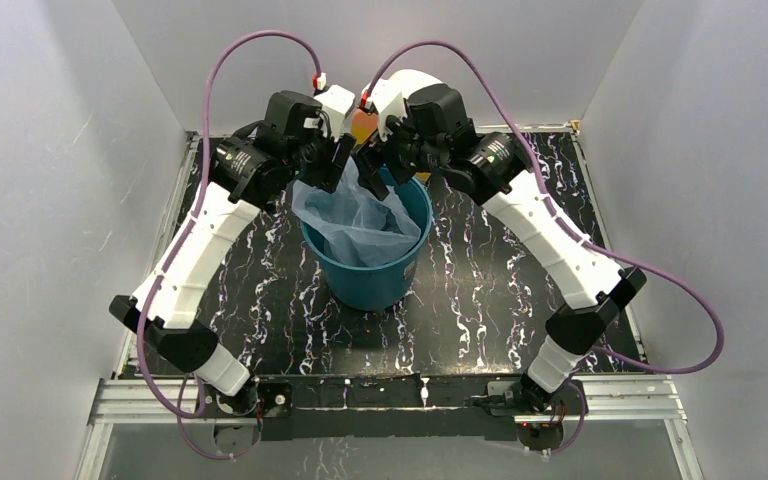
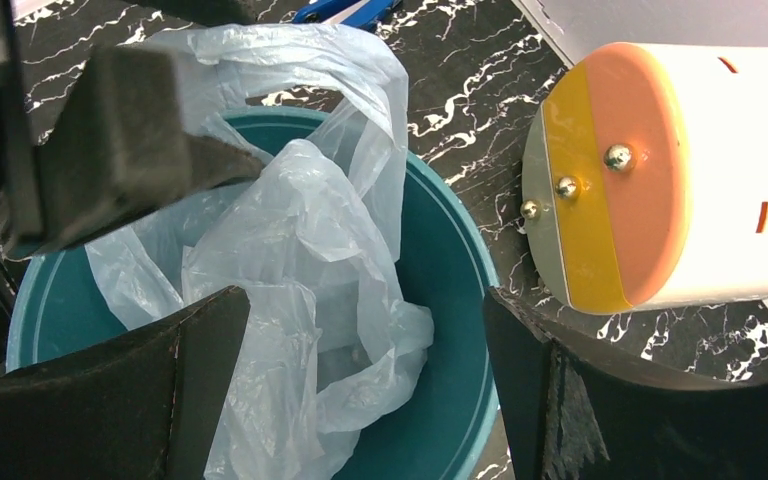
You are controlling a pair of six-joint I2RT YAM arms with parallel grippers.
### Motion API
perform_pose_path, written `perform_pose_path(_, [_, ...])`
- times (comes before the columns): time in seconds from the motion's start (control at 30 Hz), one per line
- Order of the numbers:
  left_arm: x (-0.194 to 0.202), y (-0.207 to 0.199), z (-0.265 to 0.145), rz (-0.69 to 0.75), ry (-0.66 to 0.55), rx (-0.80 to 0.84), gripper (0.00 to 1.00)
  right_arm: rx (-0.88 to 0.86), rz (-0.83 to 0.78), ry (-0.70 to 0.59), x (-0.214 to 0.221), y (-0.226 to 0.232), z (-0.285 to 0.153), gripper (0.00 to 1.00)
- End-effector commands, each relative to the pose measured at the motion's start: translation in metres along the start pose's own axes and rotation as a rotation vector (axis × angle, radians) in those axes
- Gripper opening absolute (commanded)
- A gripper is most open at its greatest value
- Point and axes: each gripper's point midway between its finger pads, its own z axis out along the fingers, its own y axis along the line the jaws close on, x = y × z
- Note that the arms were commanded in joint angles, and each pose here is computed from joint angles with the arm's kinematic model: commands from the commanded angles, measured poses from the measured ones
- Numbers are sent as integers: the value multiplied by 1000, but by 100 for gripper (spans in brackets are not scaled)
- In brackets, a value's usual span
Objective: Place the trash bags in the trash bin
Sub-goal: Place the trash bag in the trash bin.
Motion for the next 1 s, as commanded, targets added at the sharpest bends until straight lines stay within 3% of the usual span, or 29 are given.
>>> perform_pose_path(0.0, [-5, 12, -12, 0, -39, -18, 58, 54, -14, -97, -24, -5, -34, 97])
perform_pose_path(0.13, [-11, 15, -14, -30, -85, -21, 49, 38, 12, -113, -28, 0, -45, 96])
perform_pose_path(0.33, [-6, 22, -17, -71, -95, -47, 8, -126, 37, -162, -42, 36, -46, 95])
perform_pose_path(0.57, [4, 20, -31, -136, -129, -33, 2, 36, 14, -118, -32, 11, -12, 96])
perform_pose_path(0.63, [7, 19, -33, -164, -140, -32, 1, 108, 11, -127, -34, -2, -5, 92])
perform_pose_path(0.77, [12, 24, -41, -190, -160, -56, 0, 252, 40, -166, -41, -27, -3, 50])
perform_pose_path(0.8, [14, 25, -42, -196, -164, -67, 0, 269, 42, -177, -43, -30, -5, 32])
perform_pose_path(0.83, [16, 27, -43, -206, -171, -81, 0, 289, 53, -195, -45, -33, -7, 21])
perform_pose_path(0.97, [34, 51, -46, -267, -163, -228, 0, 404, 129, -197, -31, -64, -18, 9])
